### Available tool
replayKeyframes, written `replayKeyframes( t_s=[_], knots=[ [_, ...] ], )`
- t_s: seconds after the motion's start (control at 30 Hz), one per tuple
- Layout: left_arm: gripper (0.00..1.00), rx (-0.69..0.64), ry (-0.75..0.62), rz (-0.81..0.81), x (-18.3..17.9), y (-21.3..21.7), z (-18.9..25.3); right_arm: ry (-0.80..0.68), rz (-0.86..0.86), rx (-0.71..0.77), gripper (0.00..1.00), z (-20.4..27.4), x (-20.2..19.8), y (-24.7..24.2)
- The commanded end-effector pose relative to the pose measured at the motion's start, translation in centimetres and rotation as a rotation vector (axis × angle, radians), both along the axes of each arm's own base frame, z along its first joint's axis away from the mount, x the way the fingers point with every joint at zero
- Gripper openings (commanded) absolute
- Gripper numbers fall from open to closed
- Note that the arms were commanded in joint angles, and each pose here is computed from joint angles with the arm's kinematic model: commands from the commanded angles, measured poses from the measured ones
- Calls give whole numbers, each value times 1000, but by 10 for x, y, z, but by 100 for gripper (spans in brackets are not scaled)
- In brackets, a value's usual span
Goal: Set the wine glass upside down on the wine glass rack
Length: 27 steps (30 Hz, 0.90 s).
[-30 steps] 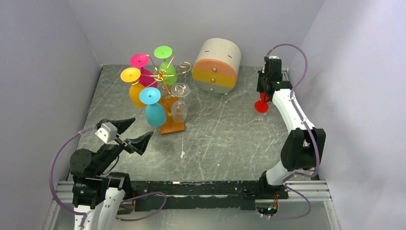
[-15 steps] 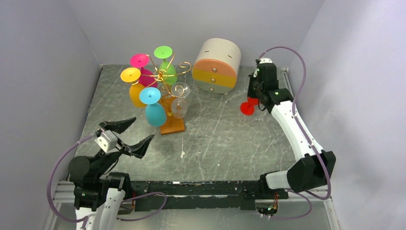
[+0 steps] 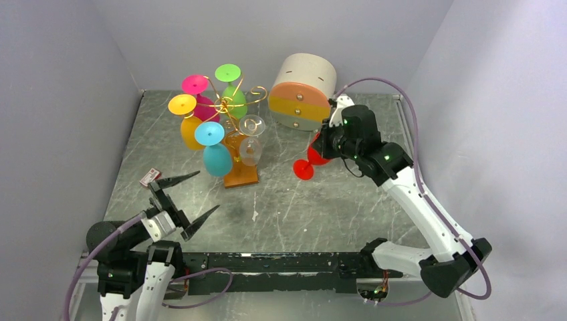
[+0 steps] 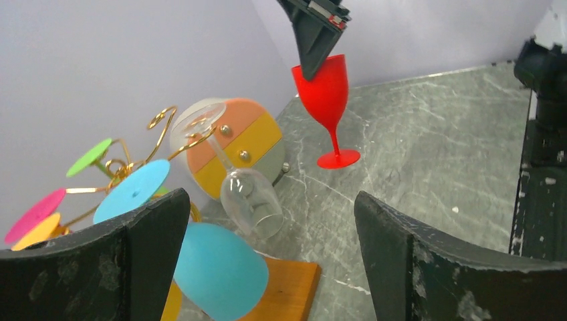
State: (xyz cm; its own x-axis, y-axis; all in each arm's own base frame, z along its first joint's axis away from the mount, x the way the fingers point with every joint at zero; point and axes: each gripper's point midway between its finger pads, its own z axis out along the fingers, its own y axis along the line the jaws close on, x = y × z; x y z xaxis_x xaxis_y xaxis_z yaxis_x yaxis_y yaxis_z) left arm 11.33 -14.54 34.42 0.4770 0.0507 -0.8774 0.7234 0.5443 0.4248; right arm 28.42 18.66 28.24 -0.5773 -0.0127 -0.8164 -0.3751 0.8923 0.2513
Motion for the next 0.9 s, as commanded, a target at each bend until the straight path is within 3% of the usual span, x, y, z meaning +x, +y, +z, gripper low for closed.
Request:
replayKeyframes(
  t_s=[0.0,0.27,0.57,0.87],
  knots=[
    [96,137,-154,-110,-18,-11,-2,46,173,93,0,5,-46,30],
    [87,219,-178,-285,-31,-24,-22,37,609,433,0,58,-130,78],
    [79,271,-222,-341,-41,-26,-23,24,753,687,0,96,-155,98],
    [70,294,-238,-425,-52,-30,-26,41,836,823,0,121,-168,116]
  ],
)
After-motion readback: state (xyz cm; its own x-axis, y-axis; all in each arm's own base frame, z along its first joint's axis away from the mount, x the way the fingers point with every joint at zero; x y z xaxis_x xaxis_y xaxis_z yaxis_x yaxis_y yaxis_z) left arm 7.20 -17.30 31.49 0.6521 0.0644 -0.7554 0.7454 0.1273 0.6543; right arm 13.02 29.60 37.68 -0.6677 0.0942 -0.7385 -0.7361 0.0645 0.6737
